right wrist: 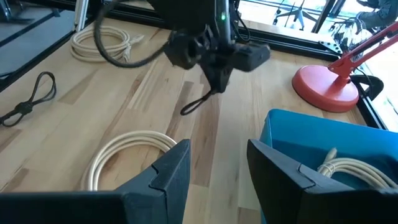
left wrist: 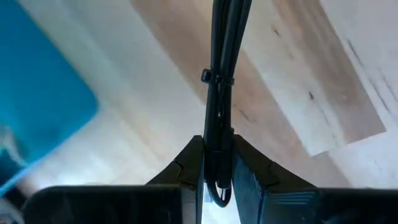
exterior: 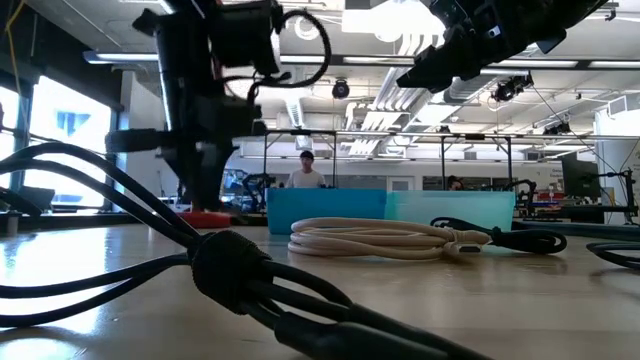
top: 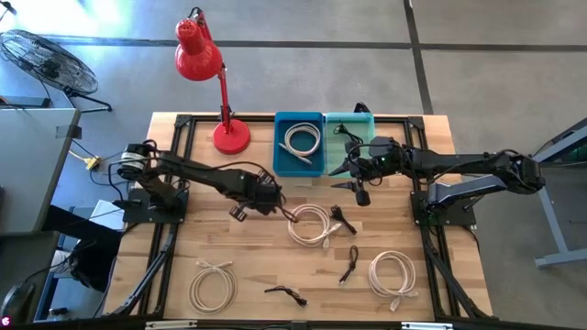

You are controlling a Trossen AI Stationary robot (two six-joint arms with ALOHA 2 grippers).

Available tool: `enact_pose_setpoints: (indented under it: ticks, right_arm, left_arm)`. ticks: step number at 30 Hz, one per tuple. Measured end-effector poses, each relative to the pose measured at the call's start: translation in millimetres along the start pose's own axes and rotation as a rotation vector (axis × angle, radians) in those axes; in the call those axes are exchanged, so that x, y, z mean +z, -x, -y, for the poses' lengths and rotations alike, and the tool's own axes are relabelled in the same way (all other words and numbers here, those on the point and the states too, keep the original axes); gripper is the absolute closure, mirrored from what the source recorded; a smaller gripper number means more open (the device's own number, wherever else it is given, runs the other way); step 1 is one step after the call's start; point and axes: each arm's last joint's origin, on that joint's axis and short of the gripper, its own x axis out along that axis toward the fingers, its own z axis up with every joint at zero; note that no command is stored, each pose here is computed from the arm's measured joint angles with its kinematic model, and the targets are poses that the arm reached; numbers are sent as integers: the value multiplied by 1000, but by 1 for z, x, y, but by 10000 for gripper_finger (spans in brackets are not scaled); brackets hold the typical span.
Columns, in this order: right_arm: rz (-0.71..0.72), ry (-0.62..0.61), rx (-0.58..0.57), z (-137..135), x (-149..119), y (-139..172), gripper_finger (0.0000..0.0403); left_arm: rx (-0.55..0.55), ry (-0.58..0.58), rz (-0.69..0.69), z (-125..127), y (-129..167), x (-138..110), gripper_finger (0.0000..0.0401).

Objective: Pick & Place USB Port
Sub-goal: Put the black charger cable into the green bin

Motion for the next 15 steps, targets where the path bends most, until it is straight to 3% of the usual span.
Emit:
enact_pose_setpoints:
  ticks: [10,15]
  right_arm:
    - [-2,20,-4,0,0,0,251]
    - [-19,25,-62,2,-1,0,252]
  left_arm:
    - [77,10,-30,-17,25,6,354]
    - [88,16,-40,-18,30,4,354]
